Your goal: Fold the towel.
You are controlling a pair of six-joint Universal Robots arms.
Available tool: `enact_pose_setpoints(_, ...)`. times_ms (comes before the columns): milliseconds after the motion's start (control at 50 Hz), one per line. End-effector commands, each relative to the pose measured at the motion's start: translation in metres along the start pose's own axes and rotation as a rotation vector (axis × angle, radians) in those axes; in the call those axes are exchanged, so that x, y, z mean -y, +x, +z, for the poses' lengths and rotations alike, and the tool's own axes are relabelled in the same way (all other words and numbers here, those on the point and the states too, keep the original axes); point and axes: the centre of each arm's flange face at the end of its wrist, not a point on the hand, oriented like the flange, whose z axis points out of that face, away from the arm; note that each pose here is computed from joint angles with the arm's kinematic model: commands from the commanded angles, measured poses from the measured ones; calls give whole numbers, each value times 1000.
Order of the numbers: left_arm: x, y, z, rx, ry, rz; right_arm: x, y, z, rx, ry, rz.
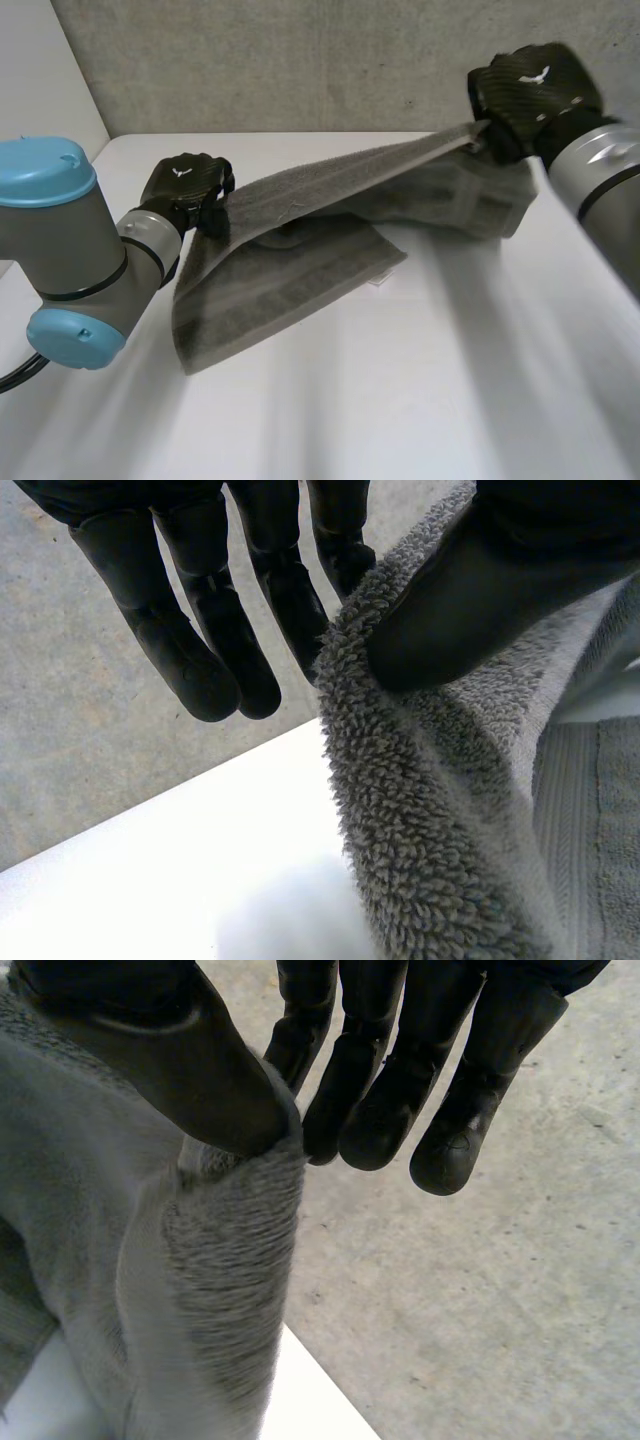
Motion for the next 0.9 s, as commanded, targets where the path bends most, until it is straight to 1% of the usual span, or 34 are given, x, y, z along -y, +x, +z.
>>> enact_pose_setpoints(20,-4,16,-10,-50,-54,14,-21,-9,-7,168,-188,-34)
enact_pose_setpoints(40,-4,16,-10,-50,-54,14,-21,-9,-7,169,-188,-34)
enact_pose_setpoints(80,-11,28,-16,-87,-90,79,-27,-13,-5,188,-207,-81)
enact_pose_setpoints(100,-11,28,-16,-88,-91,80,-27,-13,-5,188,-207,-81)
enact_pose_setpoints(140,-22,37,-20,-124,-136,191,-32,-14,-4,202,-225,-138)
enact_pose_setpoints(160,-22,37,-20,-124,-136,192,-32,-14,-4,202,-225,-138)
enact_pose_setpoints(180,-27,41,-21,-139,-157,251,-37,-15,-2,215,-243,-163)
enact_pose_setpoints(200,-27,41,-21,-139,-157,252,-37,-15,-2,215,-243,-163)
enact_pose_setpoints(240,-36,44,-23,-161,-197,351,-44,-20,0,243,-276,-200)
enact_pose_setpoints(260,-36,44,-23,-161,-197,351,-44,-20,0,243,-276,-200)
enact_pose_setpoints(300,-39,44,-19,-168,-206,405,-49,-21,4,262,-297,-222)
enact_pose_setpoints(340,-37,44,-16,-162,-196,414,-53,-22,8,269,-309,-230)
enact_pose_setpoints(420,-23,43,-5,-146,-146,417,-59,-23,21,267,-303,-256)
enact_pose_setpoints(460,4,41,10,-113,-50,416,-55,-20,41,228,-259,-283)
enact_pose_setpoints(480,4,41,10,-113,-49,416,-55,-20,41,228,-259,-283)
enact_pose_setpoints(520,48,36,26,-66,95,407,-32,-12,70,125,-131,-314)
enact_pose_setpoints(540,48,36,26,-66,96,406,-32,-12,71,124,-131,-314)
enact_pose_setpoints(560,74,33,32,-35,185,394,-12,-8,86,49,-11,-323)
enact_pose_setpoints(580,74,33,32,-35,186,394,11,-9,100,-25,143,-336)
enact_pose_setpoints(600,106,28,36,14,306,380,11,-9,100,-26,144,-336)
enact_pose_setpoints(620,138,22,37,71,441,355,30,-4,109,-122,285,-350)
enact_pose_setpoints(640,138,22,37,72,443,355,30,-4,109,-123,287,-350)
enact_pose_setpoints(680,186,16,31,152,690,286,71,14,107,-304,558,-378)
enact_pose_setpoints(700,186,16,31,152,691,285,71,14,107,-305,559,-378)
enact_pose_setpoints(720,211,11,20,188,809,247,96,23,96,-388,670,-374)
enact_pose_setpoints(740,236,5,5,209,922,213,110,28,85,-427,736,-368)
enact_pose_setpoints(780,245,4,-3,206,954,200,114,29,79,-419,738,-356)
enact_pose_setpoints(800,244,2,-4,199,932,199,109,26,79,-385,706,-335)
enact_pose_setpoints(820,244,2,-4,199,932,199,109,26,79,-384,706,-335)
enact_pose_setpoints(860,227,-4,6,187,825,210,87,20,81,-282,575,-293)
enact_pose_setpoints(880,227,-4,6,187,825,210,87,20,81,-282,575,-292)
enact_pose_setpoints(900,212,-4,13,164,752,222,74,12,81,-213,502,-271)
